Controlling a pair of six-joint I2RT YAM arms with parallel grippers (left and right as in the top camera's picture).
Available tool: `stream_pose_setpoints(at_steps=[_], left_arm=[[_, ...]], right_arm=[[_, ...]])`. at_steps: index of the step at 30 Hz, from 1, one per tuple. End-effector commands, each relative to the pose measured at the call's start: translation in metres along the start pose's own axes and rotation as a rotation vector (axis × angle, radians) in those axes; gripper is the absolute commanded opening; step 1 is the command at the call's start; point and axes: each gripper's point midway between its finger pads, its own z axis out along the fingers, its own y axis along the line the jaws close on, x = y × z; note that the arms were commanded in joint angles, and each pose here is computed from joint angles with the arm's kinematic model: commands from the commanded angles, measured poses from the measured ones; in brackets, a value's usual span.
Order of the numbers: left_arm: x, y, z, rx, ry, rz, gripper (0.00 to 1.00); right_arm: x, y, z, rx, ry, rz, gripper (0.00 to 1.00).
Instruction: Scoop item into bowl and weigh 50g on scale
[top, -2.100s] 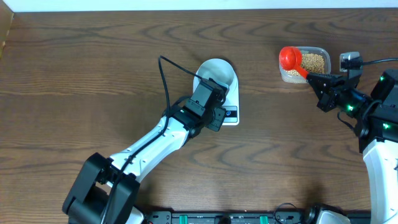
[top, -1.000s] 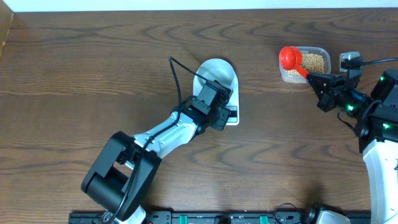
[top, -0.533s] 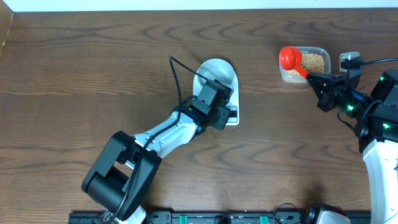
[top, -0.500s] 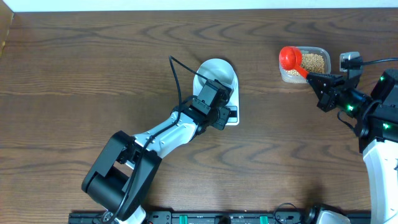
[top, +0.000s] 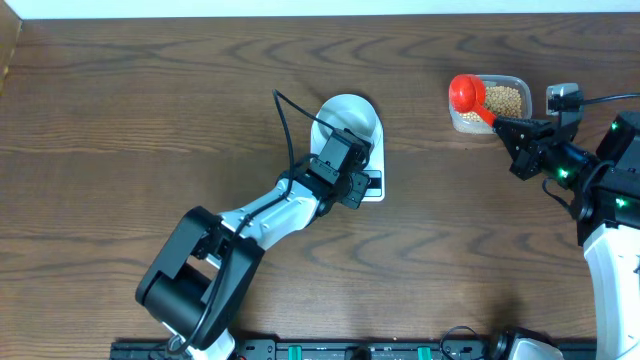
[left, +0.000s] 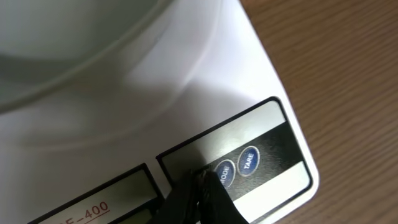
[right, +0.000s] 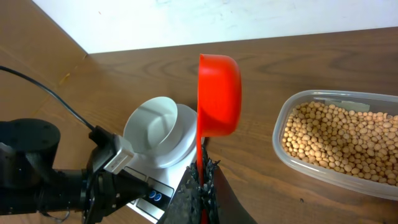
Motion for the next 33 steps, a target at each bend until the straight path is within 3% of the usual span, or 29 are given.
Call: stream_pose_setpoints(at_steps=[1, 24, 33], left_arm=[[0.006, 0.003, 0.004, -0.015, 0.015, 0.009, 0.07], [0.039, 0.007, 0.011, -0.026, 0.143, -0.025, 0.07], [0.003, -0.014, -0.038, 0.058, 0.032, -0.018, 0.07]], right_arm=[[-0.011, 0.002, -0.002, -0.010, -0.018, -0.037, 0.01], [-0.011, 0.002, -0.002, -0.009, -0.018, -0.036, 0.01], [-0.014, 0.002, -0.002, -0.008, -0.032, -0.053, 0.01]])
